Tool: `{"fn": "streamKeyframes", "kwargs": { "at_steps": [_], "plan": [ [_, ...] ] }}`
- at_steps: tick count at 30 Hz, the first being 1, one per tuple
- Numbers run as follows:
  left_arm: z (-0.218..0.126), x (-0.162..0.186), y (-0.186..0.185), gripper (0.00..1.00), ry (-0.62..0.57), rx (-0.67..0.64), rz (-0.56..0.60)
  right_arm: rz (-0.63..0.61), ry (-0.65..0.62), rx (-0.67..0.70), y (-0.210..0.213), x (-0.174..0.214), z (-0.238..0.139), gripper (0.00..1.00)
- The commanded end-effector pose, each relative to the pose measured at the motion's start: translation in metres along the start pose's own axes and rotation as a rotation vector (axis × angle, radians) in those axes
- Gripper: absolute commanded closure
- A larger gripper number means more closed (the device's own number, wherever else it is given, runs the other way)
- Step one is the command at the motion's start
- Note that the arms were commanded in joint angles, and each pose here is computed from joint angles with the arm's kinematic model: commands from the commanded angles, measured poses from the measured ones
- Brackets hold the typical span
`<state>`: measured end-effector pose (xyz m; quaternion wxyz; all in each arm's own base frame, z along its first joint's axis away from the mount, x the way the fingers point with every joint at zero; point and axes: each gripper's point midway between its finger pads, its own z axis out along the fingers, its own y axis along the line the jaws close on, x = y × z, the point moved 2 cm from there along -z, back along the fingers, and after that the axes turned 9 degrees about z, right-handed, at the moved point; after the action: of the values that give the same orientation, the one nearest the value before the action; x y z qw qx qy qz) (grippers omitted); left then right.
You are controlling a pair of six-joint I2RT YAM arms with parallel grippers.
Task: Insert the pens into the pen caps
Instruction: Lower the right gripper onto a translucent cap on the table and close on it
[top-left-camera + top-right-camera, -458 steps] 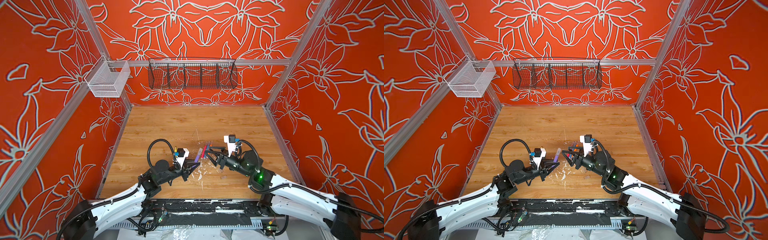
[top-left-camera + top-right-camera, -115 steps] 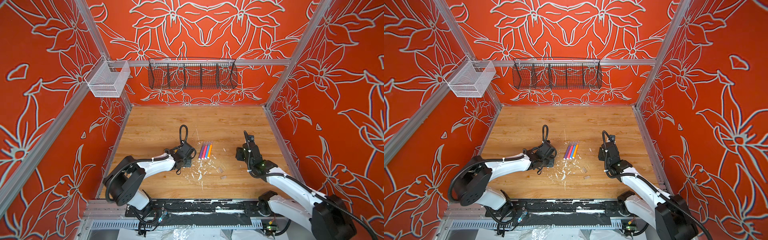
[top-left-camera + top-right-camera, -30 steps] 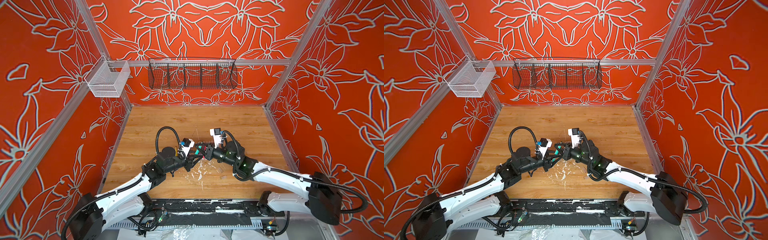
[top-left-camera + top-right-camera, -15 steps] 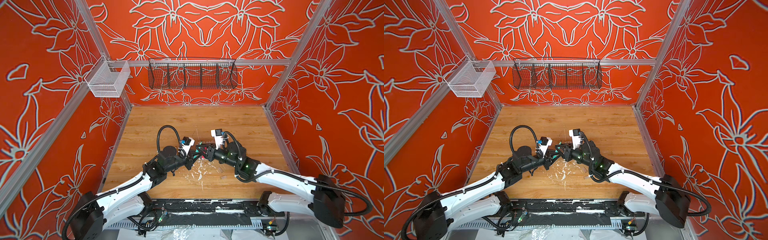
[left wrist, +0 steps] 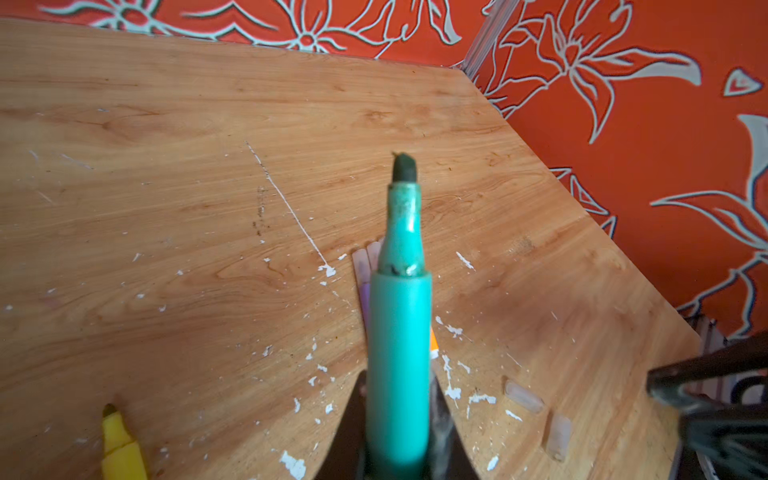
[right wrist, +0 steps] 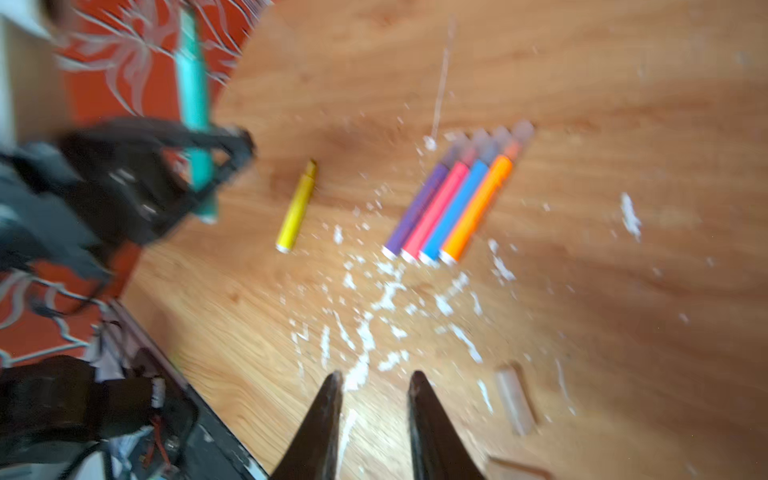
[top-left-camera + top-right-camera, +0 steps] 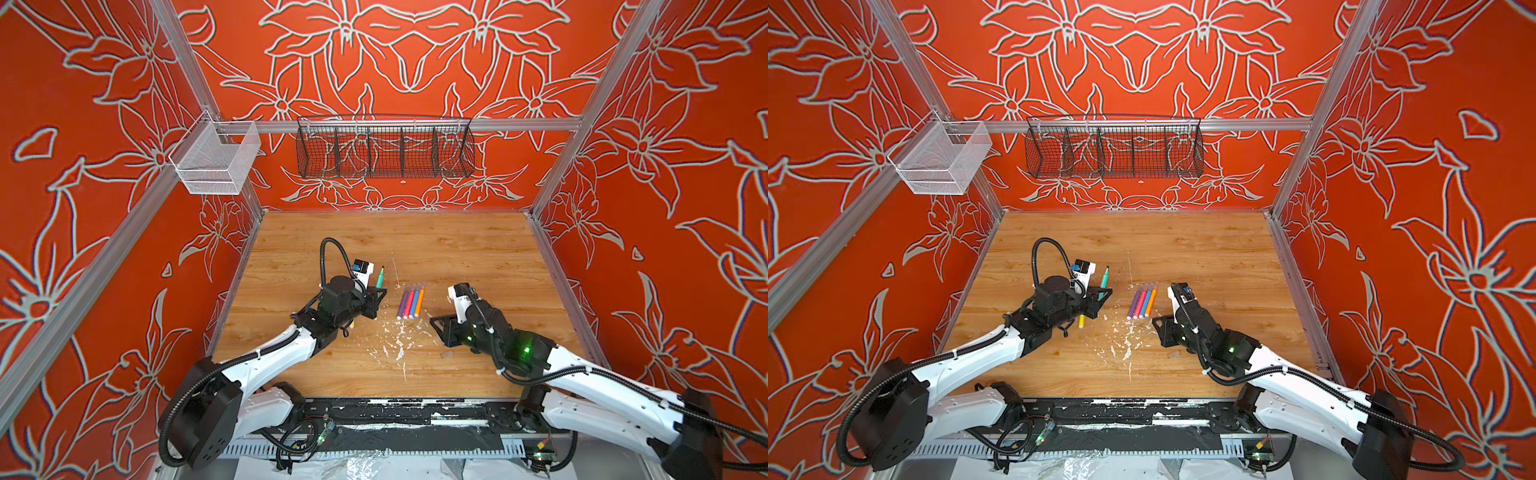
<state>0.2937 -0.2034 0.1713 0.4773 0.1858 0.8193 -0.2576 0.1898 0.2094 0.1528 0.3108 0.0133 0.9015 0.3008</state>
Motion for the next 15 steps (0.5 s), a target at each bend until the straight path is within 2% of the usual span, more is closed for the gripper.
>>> {"fn": "streamKeyframes", "kwargs": {
  "at_steps": [1, 15],
  "plan": [
    [-0.001, -0.008, -0.003, 1.00, -0.020, 0.014, -0.009, -0.010, 0.133, 0.188, -0.041, 0.033, 0.005, 0.72],
    [-0.001, -0.008, -0.023, 1.00, -0.037, 0.147, 0.048, -0.126, 0.293, 0.452, -0.064, 0.044, 0.036, 0.62]
  ]
}}
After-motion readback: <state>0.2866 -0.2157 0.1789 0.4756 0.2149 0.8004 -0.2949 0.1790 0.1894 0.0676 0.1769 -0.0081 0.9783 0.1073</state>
